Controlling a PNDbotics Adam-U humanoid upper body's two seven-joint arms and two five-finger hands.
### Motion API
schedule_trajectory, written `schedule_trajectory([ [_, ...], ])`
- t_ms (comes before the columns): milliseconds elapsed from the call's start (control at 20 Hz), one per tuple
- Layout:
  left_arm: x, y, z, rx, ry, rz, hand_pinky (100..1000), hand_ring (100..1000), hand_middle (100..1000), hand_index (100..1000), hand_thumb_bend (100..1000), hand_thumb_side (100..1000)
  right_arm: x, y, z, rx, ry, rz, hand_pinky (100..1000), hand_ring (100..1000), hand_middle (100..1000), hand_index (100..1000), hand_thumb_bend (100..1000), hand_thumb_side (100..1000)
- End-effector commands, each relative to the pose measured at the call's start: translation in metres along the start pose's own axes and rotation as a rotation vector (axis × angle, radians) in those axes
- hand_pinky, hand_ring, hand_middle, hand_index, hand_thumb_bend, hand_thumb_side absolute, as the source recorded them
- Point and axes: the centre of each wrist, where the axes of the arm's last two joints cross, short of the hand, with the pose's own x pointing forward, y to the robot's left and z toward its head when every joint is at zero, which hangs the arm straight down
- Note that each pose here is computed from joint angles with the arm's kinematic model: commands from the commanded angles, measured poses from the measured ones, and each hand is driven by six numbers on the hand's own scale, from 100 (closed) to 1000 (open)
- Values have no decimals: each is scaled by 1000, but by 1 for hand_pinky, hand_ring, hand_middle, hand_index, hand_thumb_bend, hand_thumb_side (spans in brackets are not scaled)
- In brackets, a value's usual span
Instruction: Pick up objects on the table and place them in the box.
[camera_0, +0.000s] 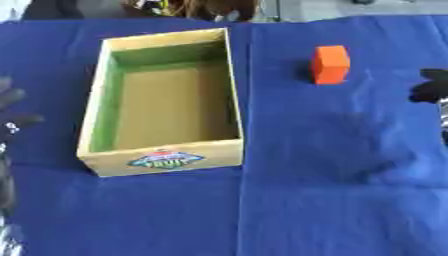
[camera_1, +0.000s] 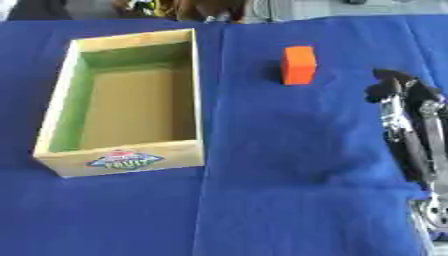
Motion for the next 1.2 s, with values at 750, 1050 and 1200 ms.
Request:
schedule_trajectory([
  [750, 6, -1, -2, -4, -20, 10, 626, 806, 771, 769, 100, 983, 15, -10, -19, -4, -99, 35, 768, 664, 622, 813, 100, 971],
  [1050, 5, 0, -1, -8, -18, 6, 626, 806, 771, 769, 100, 983, 37, -26, -51, 52, -218, 146, 778, 691, 658, 827, 100, 979],
  [1200, 5, 0, -1, -11, -15, 3, 626, 807, 771, 769, 100, 983, 53, -35, -68, 116, -280, 242, 780, 709, 686, 835, 100, 962],
])
